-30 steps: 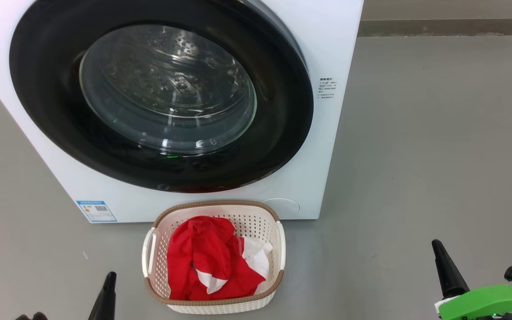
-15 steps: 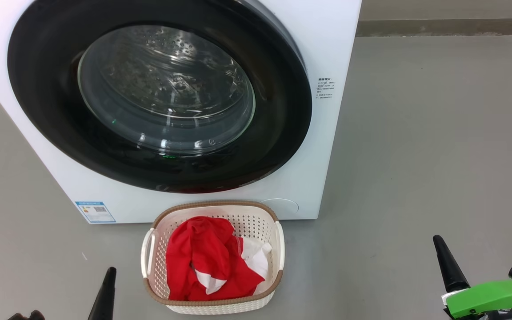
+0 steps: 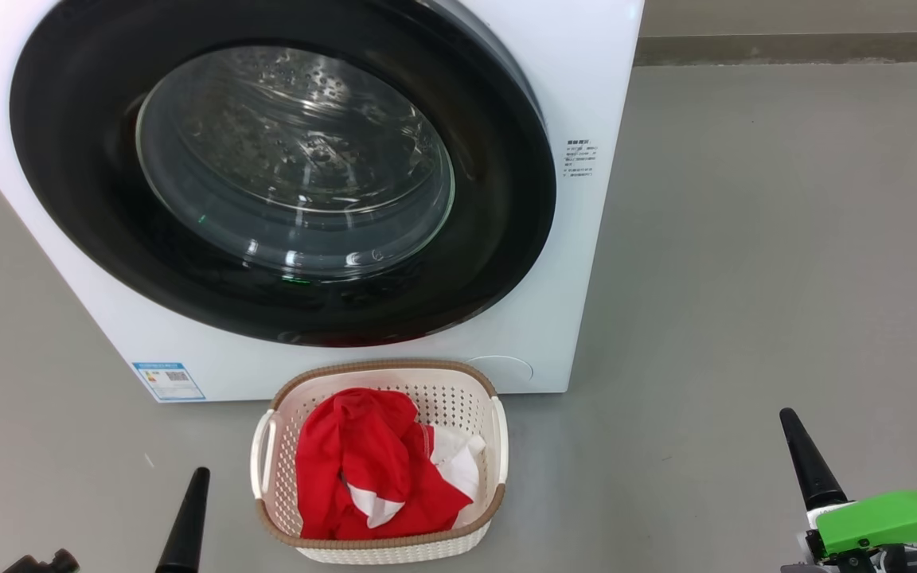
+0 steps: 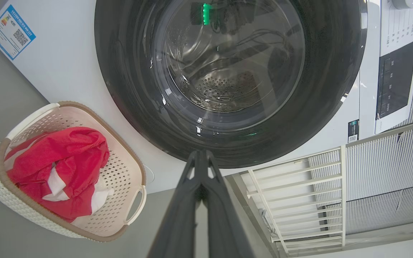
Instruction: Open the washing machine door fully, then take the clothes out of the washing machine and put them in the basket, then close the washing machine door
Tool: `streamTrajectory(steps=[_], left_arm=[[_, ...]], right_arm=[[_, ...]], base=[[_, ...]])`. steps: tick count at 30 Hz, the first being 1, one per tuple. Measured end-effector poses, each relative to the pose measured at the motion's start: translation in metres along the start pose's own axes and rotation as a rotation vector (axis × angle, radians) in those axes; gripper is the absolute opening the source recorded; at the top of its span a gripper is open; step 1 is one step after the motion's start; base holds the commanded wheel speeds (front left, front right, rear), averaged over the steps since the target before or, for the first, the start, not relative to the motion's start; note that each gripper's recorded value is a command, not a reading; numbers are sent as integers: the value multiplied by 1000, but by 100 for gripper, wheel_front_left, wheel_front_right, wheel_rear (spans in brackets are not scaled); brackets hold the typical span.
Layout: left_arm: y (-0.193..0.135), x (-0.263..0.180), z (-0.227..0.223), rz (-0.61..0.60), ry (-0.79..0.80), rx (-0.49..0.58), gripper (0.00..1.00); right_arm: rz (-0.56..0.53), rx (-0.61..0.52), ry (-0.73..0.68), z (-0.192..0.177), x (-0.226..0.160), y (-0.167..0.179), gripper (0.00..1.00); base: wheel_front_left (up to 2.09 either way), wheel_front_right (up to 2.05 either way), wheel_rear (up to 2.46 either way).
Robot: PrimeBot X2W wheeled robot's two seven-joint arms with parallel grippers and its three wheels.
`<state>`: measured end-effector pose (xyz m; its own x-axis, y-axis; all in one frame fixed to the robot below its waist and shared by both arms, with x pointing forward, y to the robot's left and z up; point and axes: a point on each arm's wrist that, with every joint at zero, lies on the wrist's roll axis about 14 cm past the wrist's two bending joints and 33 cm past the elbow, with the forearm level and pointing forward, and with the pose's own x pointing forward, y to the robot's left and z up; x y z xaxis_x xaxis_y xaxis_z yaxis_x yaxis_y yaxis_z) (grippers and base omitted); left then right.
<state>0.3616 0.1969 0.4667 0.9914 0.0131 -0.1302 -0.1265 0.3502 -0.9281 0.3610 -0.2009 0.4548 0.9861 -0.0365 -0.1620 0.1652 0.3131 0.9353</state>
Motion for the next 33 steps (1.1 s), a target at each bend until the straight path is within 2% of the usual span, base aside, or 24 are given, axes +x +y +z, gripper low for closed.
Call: streamTrajectory(steps=[33], left_arm=[[-21, 14, -2, -64, 31, -347, 0]], right_arm=[[77, 312, 4, 11, 9, 22, 0]], base=[[0, 0, 0]])
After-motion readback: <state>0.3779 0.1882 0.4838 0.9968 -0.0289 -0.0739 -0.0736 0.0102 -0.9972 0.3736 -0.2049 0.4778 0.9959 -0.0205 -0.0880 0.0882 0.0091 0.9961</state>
